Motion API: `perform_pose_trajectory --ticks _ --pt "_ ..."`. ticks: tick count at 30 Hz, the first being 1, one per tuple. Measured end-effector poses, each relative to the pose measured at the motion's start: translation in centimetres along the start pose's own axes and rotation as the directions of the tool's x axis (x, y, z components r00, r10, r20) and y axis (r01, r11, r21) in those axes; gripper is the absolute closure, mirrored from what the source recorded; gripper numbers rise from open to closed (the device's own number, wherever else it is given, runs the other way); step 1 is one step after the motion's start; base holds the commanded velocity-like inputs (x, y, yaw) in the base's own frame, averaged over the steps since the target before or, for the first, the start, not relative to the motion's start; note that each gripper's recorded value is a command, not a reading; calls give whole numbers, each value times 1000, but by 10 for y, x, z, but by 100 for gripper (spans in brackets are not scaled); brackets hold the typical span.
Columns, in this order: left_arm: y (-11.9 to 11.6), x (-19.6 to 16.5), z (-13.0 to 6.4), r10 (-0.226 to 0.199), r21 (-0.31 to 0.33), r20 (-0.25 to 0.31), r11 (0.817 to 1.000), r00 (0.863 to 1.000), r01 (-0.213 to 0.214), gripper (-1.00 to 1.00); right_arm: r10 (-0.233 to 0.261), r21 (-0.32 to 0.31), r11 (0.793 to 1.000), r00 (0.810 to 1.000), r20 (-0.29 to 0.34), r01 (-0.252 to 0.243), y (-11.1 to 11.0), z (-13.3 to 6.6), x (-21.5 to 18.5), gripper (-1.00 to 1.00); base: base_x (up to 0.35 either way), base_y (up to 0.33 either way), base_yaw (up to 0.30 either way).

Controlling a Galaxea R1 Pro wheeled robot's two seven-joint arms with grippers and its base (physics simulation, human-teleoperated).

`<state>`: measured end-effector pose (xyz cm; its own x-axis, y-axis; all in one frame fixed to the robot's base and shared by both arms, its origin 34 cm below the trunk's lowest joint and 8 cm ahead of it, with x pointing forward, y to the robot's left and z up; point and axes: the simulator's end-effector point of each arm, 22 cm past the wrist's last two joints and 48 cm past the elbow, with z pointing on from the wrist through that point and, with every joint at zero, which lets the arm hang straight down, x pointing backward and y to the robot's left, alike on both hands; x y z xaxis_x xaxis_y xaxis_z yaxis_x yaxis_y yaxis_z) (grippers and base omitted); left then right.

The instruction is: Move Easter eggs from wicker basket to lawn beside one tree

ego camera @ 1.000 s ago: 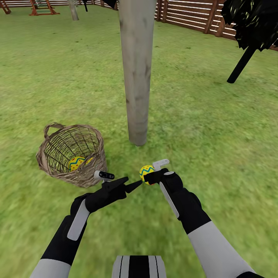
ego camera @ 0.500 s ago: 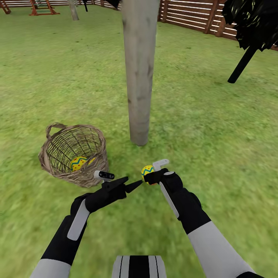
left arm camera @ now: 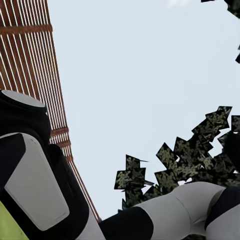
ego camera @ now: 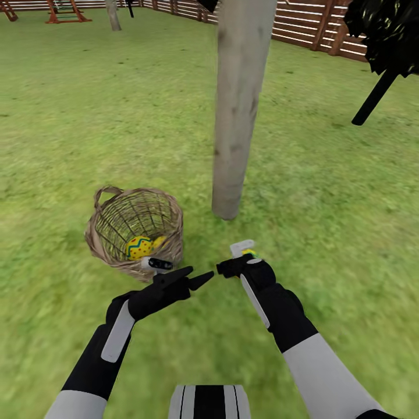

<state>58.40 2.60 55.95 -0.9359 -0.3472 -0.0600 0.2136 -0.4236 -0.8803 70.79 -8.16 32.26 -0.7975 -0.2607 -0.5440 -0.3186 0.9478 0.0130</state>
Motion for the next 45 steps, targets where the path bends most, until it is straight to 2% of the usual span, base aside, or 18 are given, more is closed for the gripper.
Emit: perform_pose_trajectory --ticks 7,10,13,19,24,27,31,34,37,45 --pt "-1 -1 -1 3 0 0 1000 1000 -3 -100 2 2 1000 1000 1 -2 -2 0 -1 -100 0 296 0" --pt "-3 -7 -7 14 -4 14 1000 1000 -14 -100 6 4 1000 1000 1 -6 -4 0 -1 -100 0 298 0" --pt "-12 -16 -22 36 2 29 999 999 -36 -100 7 5 1000 1000 2 -7 -4 0 -1 -100 0 298 0" --pt "-50 -39 -57 79 100 85 991 993 -87 -100 13 7 1000 1000 1 -13 -6 0 -1 -100 0 298 0" --pt "-62 -54 -86 111 89 149 988 983 -126 -100 13 7 1000 1000 2 -13 -6 -1 -1 -100 0 273 0" --pt "-73 -67 -103 143 87 201 983 969 -163 -100 19 8 1000 1000 6 -19 -8 -1 -3 -100 0 257 0" --pt "-90 -75 -124 174 96 221 975 960 -199 -100 49 16 999 999 11 -49 -18 -5 -7 -100 0 231 0" --pt "-91 -75 -135 173 87 227 977 958 -197 -100 59 25 998 998 -1 -59 -26 -16 -13 -100 0 66 0" --pt "-90 -74 -138 171 80 230 978 958 -193 -100 65 31 997 998 -16 -64 -31 -25 -15 -100 0 15 0" --pt "-89 -74 -139 170 77 231 978 958 -192 -100 67 36 997 998 10 -68 -33 -36 -30 -100 0 1 0"
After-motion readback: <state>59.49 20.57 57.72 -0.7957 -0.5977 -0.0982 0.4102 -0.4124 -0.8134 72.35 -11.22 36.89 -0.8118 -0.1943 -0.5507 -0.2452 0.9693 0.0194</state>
